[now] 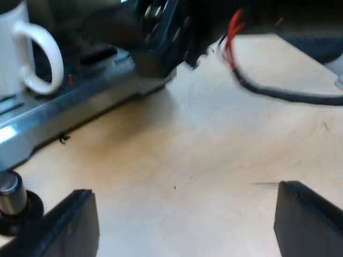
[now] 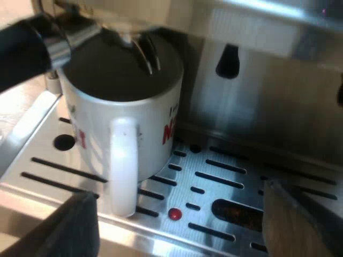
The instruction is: Place mug into machine
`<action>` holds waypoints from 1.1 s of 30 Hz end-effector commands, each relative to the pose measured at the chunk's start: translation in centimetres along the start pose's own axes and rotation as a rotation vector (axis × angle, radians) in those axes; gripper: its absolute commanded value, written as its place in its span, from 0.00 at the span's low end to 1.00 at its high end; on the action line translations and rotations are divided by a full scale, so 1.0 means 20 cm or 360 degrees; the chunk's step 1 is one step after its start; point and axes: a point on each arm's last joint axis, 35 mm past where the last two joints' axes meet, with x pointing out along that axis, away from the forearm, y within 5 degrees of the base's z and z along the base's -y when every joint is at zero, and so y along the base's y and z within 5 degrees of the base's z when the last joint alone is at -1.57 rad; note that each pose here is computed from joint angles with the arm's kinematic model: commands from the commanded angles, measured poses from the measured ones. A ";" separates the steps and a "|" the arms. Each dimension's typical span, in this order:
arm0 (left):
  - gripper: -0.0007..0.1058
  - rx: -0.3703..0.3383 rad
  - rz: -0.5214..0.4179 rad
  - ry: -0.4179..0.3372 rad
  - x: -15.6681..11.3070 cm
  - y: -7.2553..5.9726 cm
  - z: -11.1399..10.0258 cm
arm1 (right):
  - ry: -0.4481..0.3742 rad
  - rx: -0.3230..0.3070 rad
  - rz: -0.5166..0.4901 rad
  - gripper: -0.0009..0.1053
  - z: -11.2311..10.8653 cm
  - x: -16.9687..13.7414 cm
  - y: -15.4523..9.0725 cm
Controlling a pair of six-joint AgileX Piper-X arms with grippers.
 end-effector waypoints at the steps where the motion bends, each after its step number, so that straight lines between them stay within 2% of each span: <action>1: 0.65 0.0021 -0.0013 -0.0011 -0.04 -0.03 0.04 | -0.0021 -0.0021 0.0033 0.63 0.04 -0.10 0.00; 7: 0.65 0.0079 0.0067 -0.0070 -0.13 -0.09 0.11 | -0.0048 -0.0046 0.0123 0.63 0.07 -0.27 0.01; 11: 0.65 0.0131 0.0109 -0.0107 -0.20 -0.13 0.13 | -0.0100 -0.0049 0.0168 0.63 0.10 -0.36 0.00; 14: 0.62 0.0167 0.0160 -0.0193 -0.28 -0.16 0.10 | -0.0145 -0.0032 0.0189 0.63 0.12 -0.43 -0.03; 18: 0.62 0.0177 0.0184 -0.0267 -0.39 -0.20 0.01 | -0.0181 -0.0014 0.0222 0.63 0.13 -0.50 -0.06; 21: 0.62 0.0131 0.0201 -0.0299 -0.45 -0.22 -0.05 | -0.0207 -0.0017 0.0249 0.63 0.14 -0.56 -0.07; 25: 0.62 0.0111 0.0180 -0.0403 -0.53 -0.25 -0.13 | -0.0275 -0.0026 0.0320 0.63 0.15 -0.65 -0.05; 27: 0.62 0.0101 0.0168 -0.0441 -0.55 -0.25 -0.14 | -0.0298 -0.0042 0.0352 0.63 0.15 -0.69 -0.02; 33: 0.62 0.0093 0.0170 -0.0448 -0.55 -0.25 -0.14 | -0.0340 -0.0063 0.0362 0.62 0.15 -0.75 0.03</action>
